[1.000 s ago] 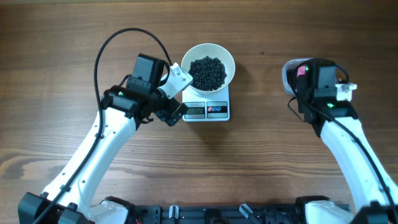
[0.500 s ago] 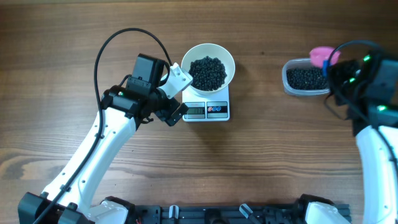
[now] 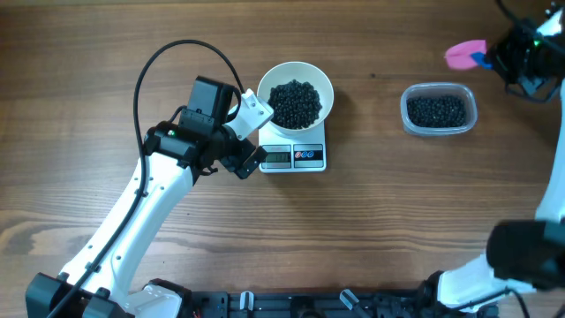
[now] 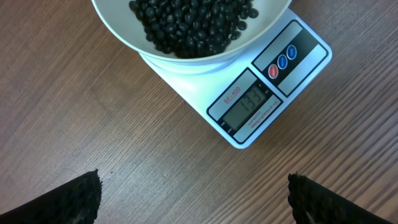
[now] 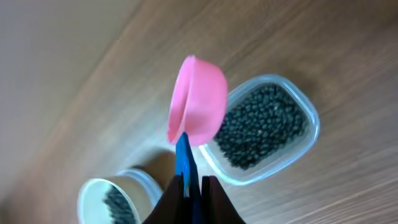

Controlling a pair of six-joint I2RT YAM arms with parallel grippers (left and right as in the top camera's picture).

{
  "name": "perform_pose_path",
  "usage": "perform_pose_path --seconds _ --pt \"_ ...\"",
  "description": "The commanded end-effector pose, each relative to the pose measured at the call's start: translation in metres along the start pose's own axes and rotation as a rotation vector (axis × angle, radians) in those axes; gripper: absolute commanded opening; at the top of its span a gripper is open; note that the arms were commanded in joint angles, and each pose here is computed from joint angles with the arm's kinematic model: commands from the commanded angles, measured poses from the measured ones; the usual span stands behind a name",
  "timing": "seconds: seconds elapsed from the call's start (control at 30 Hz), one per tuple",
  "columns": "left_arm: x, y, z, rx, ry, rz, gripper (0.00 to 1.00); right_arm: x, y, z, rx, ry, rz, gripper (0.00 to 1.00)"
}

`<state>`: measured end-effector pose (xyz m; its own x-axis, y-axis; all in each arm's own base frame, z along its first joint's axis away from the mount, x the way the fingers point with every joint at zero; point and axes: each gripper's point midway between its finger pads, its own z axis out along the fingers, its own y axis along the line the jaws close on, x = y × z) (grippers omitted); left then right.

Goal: Scoop item into bowl and weigh 150g on scale

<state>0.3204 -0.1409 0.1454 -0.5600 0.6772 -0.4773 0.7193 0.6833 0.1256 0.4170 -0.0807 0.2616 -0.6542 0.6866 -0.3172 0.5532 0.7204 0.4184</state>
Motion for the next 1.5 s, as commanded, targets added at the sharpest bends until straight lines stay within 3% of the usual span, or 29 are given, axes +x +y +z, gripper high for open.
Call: perform_pose_path --seconds 0.0,0.17,0.53,0.83,1.03,1.47 --pt "0.0 -0.001 -0.002 0.01 -0.01 0.016 1.0 -0.002 -0.007 0.013 0.032 0.045 -0.181 0.04" --pt "0.0 -0.001 -0.002 0.01 -0.01 0.016 1.0 0.012 -0.032 0.028 0.143 0.138 -0.324 0.05" --pt "0.0 -0.001 -0.002 0.01 -0.01 0.016 1.0 0.024 -0.023 0.059 0.222 0.203 -0.632 0.05" --pt "0.0 -0.001 -0.002 0.01 -0.01 0.016 1.0 0.016 -0.045 0.072 0.417 0.208 -0.693 0.04" --pt "0.0 -0.001 -0.002 0.01 -0.01 0.016 1.0 0.014 -0.045 0.072 0.453 0.207 -0.755 0.04" --pt "0.0 -0.001 -0.002 0.01 -0.01 0.016 1.0 0.075 -0.028 0.119 0.456 0.448 -1.03 0.04"
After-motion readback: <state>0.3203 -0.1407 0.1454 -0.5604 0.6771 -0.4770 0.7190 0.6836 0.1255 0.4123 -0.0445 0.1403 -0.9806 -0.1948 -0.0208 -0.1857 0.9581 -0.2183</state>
